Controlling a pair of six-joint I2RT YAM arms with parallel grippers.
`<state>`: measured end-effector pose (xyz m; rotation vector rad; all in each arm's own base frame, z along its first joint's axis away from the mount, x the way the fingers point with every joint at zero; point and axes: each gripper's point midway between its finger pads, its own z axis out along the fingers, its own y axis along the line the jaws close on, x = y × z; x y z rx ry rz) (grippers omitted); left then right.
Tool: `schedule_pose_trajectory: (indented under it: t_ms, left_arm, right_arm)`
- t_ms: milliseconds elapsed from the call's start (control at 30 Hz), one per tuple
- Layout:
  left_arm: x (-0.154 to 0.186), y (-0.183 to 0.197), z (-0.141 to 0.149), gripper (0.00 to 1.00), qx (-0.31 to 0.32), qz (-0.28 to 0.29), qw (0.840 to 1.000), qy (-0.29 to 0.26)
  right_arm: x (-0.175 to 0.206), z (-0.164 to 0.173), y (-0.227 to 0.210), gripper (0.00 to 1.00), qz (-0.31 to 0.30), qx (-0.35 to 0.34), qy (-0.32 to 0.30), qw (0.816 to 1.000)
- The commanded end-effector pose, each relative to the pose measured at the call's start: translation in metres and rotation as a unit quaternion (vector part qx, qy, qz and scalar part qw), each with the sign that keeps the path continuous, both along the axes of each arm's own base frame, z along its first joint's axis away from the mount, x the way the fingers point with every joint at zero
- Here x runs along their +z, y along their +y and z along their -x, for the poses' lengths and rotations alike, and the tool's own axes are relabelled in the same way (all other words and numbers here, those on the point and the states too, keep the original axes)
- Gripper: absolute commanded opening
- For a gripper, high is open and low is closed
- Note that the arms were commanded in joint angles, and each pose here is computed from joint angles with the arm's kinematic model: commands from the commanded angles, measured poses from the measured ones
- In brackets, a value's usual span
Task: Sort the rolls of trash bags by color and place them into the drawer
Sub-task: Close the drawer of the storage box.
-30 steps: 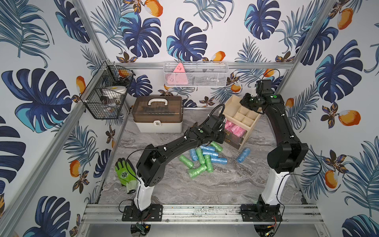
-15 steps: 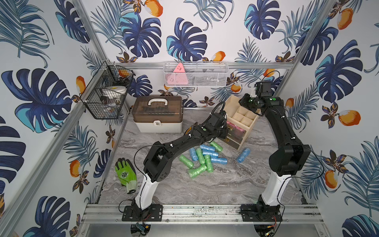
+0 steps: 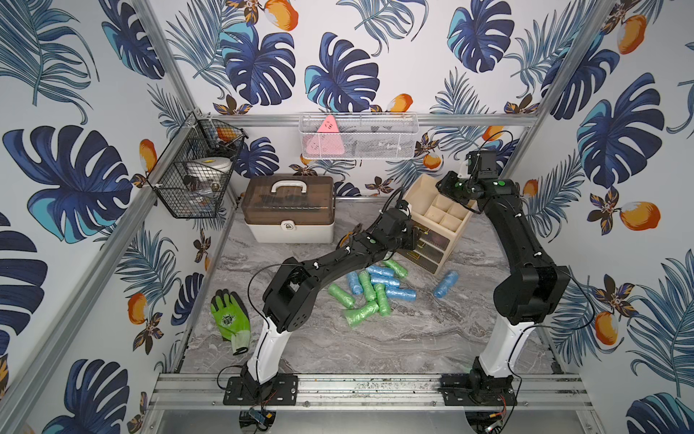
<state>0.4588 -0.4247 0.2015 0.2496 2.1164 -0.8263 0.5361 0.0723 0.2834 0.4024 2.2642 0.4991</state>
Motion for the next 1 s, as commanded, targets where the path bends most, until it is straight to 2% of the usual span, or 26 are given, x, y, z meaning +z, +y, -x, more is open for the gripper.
schedule_pose_trajectory:
  t_ms: [0, 300, 533, 733, 967]
  left_arm:
    - [0.029, -0.002, -0.008, 0.48, 0.014, 0.053, 0.998, -0.029]
    - [0.03, 0.021, 0.011, 0.49, 0.026, 0.057, 0.998, -0.015]
    - [0.011, 0.04, 0.035, 0.52, 0.049, 0.109, 0.992, 0.05]
    - [-0.003, 0.039, 0.041, 0.52, 0.069, 0.211, 0.968, 0.113]
    - [-0.026, 0.029, 0.022, 0.49, 0.079, 0.306, 0.931, 0.181]
  right_arm:
    - [-0.053, 0.041, 0.021, 0.37, -0.049, 0.024, 0.138, 0.989]
    - [-0.054, 0.04, 0.022, 0.41, -0.047, 0.03, 0.134, 0.989]
    - [-0.051, 0.039, 0.024, 0.45, -0.058, 0.034, 0.127, 0.99]
    - [-0.048, 0.039, 0.028, 0.48, -0.07, 0.038, 0.123, 0.989]
    - [-0.037, 0.041, 0.028, 0.51, -0.068, 0.041, 0.112, 0.991]
